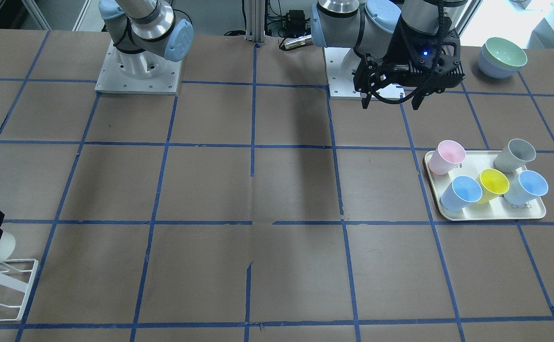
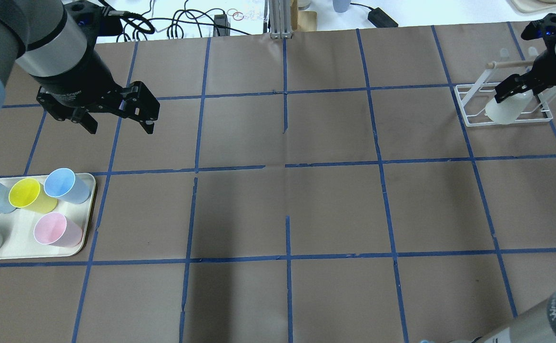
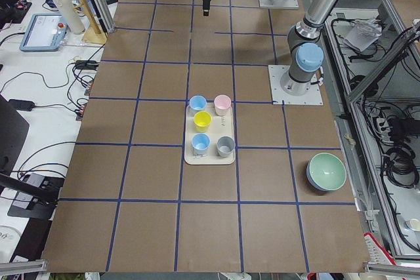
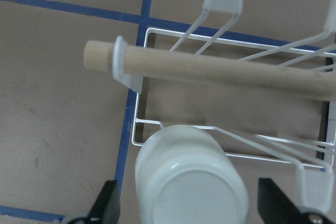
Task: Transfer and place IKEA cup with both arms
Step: 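Lower the right gripper onto the white cup on the rack and close, then lift the white cup off the rack with the right gripper, then carry the white cup toward the left gripper while the left arm reaches toward it, then close the left gripper on the white cup's rim beside the right gripper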
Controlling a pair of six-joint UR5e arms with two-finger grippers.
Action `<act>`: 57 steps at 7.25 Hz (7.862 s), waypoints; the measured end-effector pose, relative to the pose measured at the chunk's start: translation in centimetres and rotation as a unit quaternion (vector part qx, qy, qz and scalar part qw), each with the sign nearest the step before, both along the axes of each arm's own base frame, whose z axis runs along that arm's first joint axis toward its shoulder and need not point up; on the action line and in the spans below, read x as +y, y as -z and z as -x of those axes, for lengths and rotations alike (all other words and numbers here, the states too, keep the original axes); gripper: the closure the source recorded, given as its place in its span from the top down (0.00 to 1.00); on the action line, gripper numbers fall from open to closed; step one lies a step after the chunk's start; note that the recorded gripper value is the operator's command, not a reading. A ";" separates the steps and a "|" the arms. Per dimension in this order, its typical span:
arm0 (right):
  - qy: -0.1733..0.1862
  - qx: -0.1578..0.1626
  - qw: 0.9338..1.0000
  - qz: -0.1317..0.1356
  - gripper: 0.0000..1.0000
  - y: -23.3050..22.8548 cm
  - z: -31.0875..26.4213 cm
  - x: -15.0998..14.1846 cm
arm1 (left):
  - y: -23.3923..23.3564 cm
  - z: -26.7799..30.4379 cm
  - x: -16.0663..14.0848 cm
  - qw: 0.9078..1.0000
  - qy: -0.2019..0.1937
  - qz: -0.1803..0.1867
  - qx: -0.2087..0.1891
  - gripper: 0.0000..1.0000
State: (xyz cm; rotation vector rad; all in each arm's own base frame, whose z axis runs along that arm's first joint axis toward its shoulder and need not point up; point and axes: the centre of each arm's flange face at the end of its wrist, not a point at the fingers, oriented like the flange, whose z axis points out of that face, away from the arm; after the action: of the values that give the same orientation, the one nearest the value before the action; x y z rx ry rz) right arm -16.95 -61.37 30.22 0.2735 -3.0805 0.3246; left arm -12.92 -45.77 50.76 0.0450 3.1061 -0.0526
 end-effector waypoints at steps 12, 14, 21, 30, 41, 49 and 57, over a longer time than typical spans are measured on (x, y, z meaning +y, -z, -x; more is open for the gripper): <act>-0.002 0.017 1.000 0.008 0.07 -9.3 -0.9 2.0 | 0.0 0.0 0.0 1.000 0.000 0.000 0.001 1.00; -0.005 0.021 1.000 0.014 0.06 -13.8 -2.6 4.5 | 0.0 0.0 0.0 1.000 0.000 0.000 0.001 1.00; 0.014 -0.061 0.998 -0.016 0.00 -17.1 -29.5 8.2 | 0.5 0.2 -0.3 1.000 -0.001 -0.005 0.016 1.00; 0.089 -0.524 0.835 -0.147 0.00 -21.8 -34.8 11.9 | 2.9 0.6 -2.3 0.853 -0.011 0.031 0.521 1.00; 0.144 -0.733 0.632 -0.206 0.00 -14.9 -35.0 12.7 | -1.5 2.9 -2.4 0.743 -0.026 0.058 0.667 0.99; 0.141 -0.727 0.630 -0.234 0.00 -15.0 -37.1 13.1 | -1.7 5.1 -1.1 0.746 -0.041 0.019 0.664 0.30; 0.149 -0.726 0.628 -0.237 1.00 -14.8 -36.7 12.8 | -2.0 5.1 -0.8 0.746 -0.039 0.022 0.664 0.00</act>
State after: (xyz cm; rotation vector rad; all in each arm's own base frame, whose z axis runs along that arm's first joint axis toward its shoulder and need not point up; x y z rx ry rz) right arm 19.79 -48.57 45.07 -1.1109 -4.5438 -0.7264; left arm -18.05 -46.61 52.79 -0.2375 4.5429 -0.2585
